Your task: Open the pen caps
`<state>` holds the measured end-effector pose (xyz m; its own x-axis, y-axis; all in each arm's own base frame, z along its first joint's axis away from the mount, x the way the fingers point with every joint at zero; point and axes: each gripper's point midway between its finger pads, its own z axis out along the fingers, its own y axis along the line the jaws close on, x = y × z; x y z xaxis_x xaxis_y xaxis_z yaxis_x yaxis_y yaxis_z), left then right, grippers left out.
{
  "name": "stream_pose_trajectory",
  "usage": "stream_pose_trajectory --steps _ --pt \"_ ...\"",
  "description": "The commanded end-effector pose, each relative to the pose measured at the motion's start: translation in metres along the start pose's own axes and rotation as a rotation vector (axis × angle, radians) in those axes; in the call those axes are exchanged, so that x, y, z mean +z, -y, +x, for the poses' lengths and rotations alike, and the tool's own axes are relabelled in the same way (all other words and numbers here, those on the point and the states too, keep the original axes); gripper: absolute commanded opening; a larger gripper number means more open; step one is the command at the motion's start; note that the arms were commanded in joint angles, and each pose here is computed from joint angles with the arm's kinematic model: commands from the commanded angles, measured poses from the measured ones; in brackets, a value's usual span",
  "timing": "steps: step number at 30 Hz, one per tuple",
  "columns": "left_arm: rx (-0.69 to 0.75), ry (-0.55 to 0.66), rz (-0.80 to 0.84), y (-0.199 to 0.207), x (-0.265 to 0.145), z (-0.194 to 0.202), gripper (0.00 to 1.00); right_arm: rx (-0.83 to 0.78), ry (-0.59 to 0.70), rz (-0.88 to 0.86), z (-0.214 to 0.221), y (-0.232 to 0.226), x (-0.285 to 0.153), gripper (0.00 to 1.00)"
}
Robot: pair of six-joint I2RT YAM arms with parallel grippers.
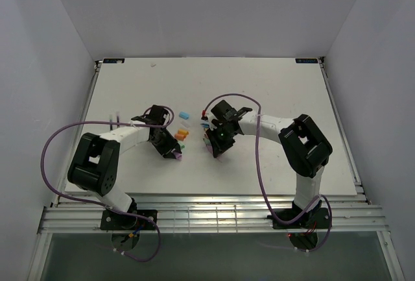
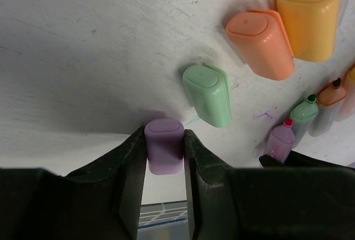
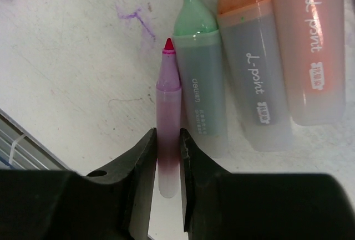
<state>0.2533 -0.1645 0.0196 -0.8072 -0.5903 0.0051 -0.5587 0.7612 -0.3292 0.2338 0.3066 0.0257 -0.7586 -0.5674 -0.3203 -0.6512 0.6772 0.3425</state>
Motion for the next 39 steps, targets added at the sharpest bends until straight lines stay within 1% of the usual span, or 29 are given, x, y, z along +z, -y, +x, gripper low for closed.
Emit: stream_pose_trajectory --steps 1,2,5,10,15,17,21,24,25,27,29,30,32,33,34,37,39 --pt "0.015 0.006 0.053 0.017 -0.006 -0.003 0.41 -0.01 0.016 0.044 -0.009 0.015 -0.004 0.27" --pt "0.015 0.004 0.055 0.017 -0.007 -0.003 0.45 -0.011 0.019 0.044 -0.01 0.015 -0.005 0.28" --pt "0.015 0.012 0.066 0.019 -0.011 -0.003 0.5 -0.017 0.027 0.037 -0.013 0.013 -0.008 0.34" --pt "0.011 0.021 0.073 0.021 -0.018 -0.004 0.52 -0.027 0.049 0.037 -0.019 0.01 -0.015 0.41" --pt "0.002 0.053 0.084 0.025 -0.034 -0.007 0.52 -0.037 0.088 0.027 -0.03 0.003 -0.029 0.45" --pt "0.009 0.095 0.102 0.032 -0.047 -0.014 0.54 -0.035 0.1 0.027 -0.032 0.0 -0.036 0.47" --pt "0.008 0.156 0.074 0.03 -0.068 -0.029 0.56 -0.025 0.145 0.037 -0.042 -0.008 -0.06 0.5" --pt "-0.032 0.216 0.063 0.021 -0.085 -0.053 0.58 -0.024 0.172 0.047 -0.049 -0.013 -0.08 0.51" --pt "-0.025 0.244 0.061 0.017 -0.091 -0.063 0.57 -0.021 0.184 0.044 -0.051 -0.016 -0.086 0.51" --pt "-0.068 0.292 0.053 0.004 -0.102 -0.089 0.57 -0.025 0.209 0.033 -0.052 -0.022 -0.099 0.51" --pt "-0.055 0.33 0.039 -0.005 -0.109 -0.108 0.57 -0.024 0.218 0.016 -0.05 -0.029 -0.108 0.51" --pt "-0.074 0.377 0.022 -0.012 -0.116 -0.128 0.57 -0.026 0.232 0.012 -0.05 -0.031 -0.116 0.51" --pt "-0.043 0.445 -0.036 -0.026 -0.126 -0.153 0.56 -0.022 0.242 -0.009 -0.047 -0.037 -0.122 0.51" --pt "-0.038 0.481 -0.092 -0.036 -0.127 -0.166 0.55 -0.026 0.254 -0.018 -0.045 -0.041 -0.128 0.51" --pt "-0.046 0.531 -0.113 -0.04 -0.139 -0.184 0.55 -0.028 0.256 -0.033 -0.044 -0.044 -0.131 0.51" --pt "-0.039 0.628 -0.232 -0.063 -0.158 -0.22 0.54 -0.025 0.254 -0.064 -0.037 -0.05 -0.134 0.51" --pt "-0.028 0.656 -0.288 -0.076 -0.164 -0.236 0.54 -0.024 0.25 -0.08 -0.034 -0.053 -0.135 0.51"
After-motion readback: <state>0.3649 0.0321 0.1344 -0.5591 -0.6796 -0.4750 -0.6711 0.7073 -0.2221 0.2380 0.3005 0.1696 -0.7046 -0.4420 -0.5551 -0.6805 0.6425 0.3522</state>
